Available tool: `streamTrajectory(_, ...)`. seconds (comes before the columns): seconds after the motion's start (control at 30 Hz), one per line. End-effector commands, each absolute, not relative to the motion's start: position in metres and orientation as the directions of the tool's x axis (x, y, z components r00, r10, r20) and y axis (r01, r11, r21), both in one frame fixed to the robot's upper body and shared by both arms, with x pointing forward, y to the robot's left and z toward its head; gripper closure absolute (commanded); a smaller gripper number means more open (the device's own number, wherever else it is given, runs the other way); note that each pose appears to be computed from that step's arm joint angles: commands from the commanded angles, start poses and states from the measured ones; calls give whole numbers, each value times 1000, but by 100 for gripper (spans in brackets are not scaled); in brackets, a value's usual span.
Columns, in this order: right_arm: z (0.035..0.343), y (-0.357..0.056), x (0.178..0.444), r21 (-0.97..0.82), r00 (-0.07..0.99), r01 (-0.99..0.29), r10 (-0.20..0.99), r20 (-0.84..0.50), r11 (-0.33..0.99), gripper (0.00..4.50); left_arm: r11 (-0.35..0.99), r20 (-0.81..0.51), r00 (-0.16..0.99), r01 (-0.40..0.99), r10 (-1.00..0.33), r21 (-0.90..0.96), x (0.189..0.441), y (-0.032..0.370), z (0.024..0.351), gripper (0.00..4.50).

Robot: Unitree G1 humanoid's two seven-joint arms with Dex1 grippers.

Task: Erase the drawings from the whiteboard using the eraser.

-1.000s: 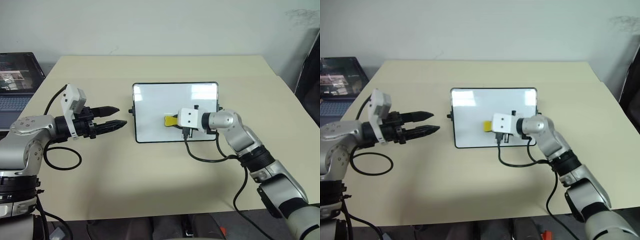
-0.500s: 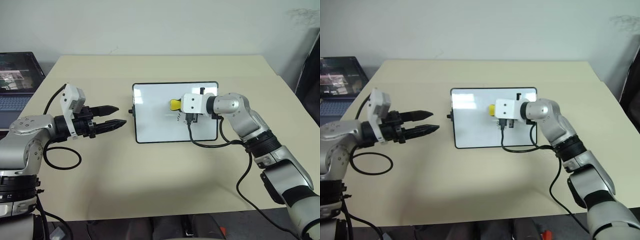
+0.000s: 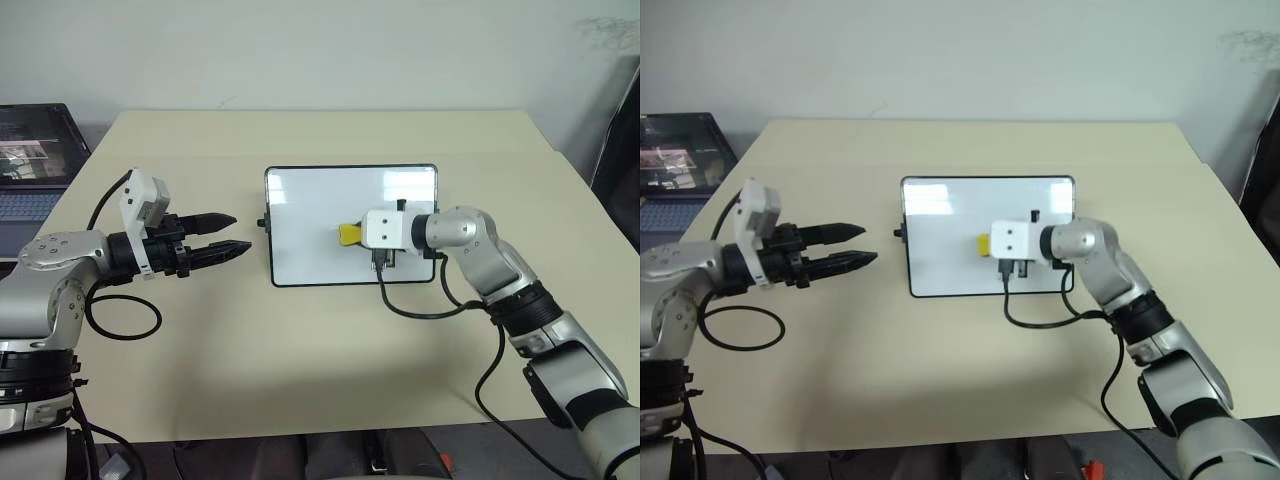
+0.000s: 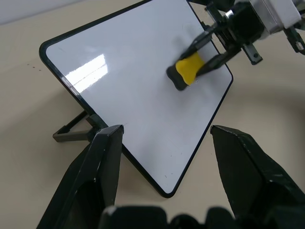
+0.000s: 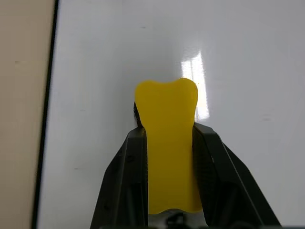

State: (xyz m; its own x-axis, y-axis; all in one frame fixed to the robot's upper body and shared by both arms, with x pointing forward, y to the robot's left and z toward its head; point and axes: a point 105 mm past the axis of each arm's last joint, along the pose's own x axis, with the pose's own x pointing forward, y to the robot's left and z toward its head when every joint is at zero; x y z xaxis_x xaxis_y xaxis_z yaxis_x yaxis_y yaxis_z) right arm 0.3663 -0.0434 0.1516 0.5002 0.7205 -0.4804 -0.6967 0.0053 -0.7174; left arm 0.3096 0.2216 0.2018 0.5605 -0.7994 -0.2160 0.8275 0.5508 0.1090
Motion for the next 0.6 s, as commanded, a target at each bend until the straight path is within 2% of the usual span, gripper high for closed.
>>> streamTrajectory(0.03, 152, -39, 358, -704, 474, -710, 728, -494, -16, 354, 549, -194, 574, 818, -795, 171, 310, 224, 217, 136)
streamTrajectory(0.17, 140, -38, 347, -665, 432, -745, 725, -536, -47, 354, 547, -193, 573, 819, -797, 172, 311, 223, 217, 136)
streamTrajectory(0.27, 141, -37, 349, -677, 447, -735, 721, -529, -41, 354, 548, -192, 573, 819, -797, 171, 311, 223, 217, 136)
streamTrajectory(0.43, 163, -32, 364, -756, 517, -655, 729, -448, 0, 354, 551, -193, 577, 816, -794, 174, 312, 225, 217, 136)
streamTrajectory(0.6, 182, -22, 371, -798, 542, -603, 735, -407, 2, 354, 553, -193, 579, 814, -792, 178, 313, 226, 217, 136)
